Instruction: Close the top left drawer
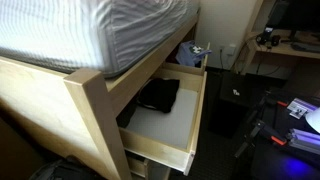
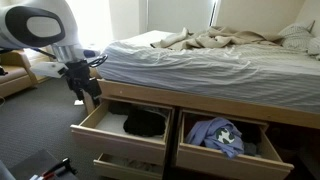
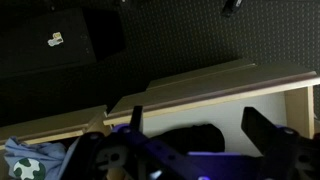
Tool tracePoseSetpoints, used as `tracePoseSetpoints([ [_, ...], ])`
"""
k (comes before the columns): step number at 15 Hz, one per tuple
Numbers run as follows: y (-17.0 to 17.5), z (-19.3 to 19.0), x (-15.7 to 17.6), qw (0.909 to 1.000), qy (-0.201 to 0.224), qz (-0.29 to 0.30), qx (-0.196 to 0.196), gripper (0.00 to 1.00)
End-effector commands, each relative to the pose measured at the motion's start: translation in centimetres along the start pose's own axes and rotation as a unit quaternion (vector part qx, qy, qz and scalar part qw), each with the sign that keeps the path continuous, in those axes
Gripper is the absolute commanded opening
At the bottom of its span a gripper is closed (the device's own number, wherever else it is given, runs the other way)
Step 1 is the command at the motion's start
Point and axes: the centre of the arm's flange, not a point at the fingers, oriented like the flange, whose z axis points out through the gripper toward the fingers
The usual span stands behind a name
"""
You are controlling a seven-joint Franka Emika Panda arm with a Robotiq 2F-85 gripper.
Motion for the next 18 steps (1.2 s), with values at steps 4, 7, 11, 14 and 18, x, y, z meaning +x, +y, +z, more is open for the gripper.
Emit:
tracePoseSetpoints([
  [4,2.6,1.0,3.4,0.9961,-0.057,0.066,0.009,1.0],
  [7,7.8,7.1,4.9,0.9887,-0.111,0.101,0.005,1.0],
  [11,17.2,12.7,4.7,0.9669,-0.21,0.143,0.025,1.0],
  [14,16.4,13.0,2.4,0.9686,-0.197,0.15,0.025,1.0],
  [18,14.4,18.5,6.2,0.955,-0.166,0.246,-0.005,1.0],
])
